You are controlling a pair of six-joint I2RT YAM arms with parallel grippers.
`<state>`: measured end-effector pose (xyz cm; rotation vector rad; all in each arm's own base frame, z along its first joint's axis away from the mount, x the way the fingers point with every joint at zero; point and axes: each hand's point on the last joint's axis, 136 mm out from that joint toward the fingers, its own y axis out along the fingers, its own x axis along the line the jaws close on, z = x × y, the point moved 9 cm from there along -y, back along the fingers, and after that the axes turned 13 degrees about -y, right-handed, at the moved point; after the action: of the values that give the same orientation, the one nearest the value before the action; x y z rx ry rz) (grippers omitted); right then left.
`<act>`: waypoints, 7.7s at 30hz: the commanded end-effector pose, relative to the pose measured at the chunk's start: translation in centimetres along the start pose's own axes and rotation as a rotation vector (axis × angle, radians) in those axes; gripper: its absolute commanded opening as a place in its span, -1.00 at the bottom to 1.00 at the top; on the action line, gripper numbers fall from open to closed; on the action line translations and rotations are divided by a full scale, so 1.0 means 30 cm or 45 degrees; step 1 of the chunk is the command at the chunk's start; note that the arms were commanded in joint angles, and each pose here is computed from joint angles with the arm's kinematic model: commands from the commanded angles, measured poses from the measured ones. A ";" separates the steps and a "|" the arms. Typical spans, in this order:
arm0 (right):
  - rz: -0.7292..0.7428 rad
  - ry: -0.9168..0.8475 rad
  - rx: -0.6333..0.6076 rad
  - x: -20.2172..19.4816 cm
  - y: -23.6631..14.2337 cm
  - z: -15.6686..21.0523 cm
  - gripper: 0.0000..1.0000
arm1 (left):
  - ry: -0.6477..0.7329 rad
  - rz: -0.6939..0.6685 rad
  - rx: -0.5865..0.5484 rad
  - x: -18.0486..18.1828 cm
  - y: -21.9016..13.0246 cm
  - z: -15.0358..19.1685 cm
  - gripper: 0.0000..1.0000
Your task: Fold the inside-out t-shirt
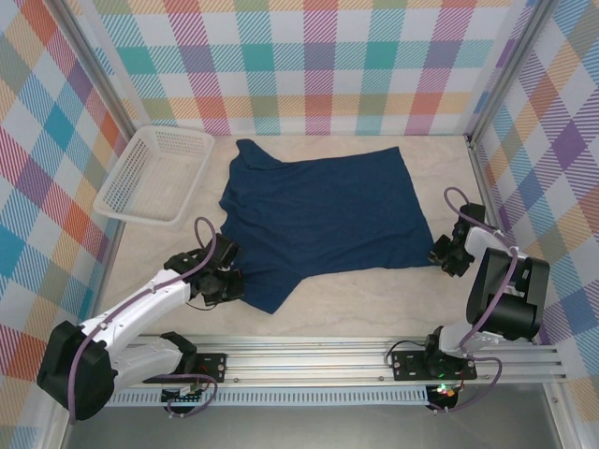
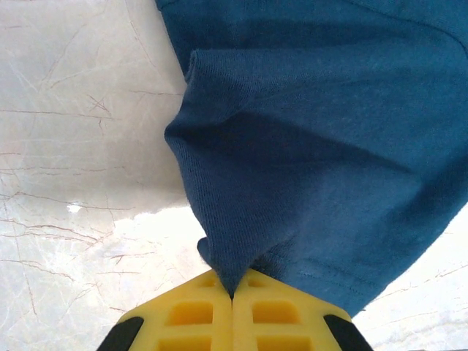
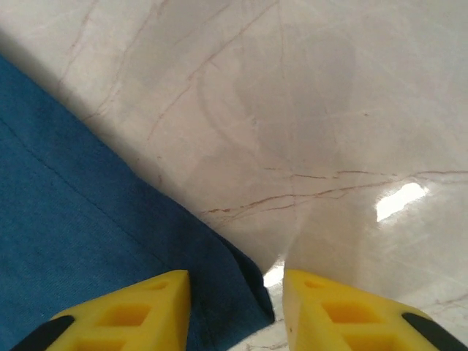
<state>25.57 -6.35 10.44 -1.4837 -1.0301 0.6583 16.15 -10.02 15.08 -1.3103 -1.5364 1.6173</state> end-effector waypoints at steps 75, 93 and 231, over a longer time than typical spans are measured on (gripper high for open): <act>-0.146 -0.317 -0.093 0.262 -0.054 -0.173 -0.90 | -0.082 0.039 -0.367 -0.175 -0.260 -0.572 -1.00; -0.076 -0.374 -0.064 0.294 0.011 -0.236 -0.89 | -0.119 0.031 -0.361 -0.173 -0.226 -0.657 -1.00; -0.078 -0.549 -0.077 0.343 -0.161 0.051 0.01 | -0.188 0.127 -0.274 -0.003 -0.014 -0.284 0.43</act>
<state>27.12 1.63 14.23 -1.3894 -1.2531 1.0651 21.93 -6.31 13.98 -1.3226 -1.7348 1.7591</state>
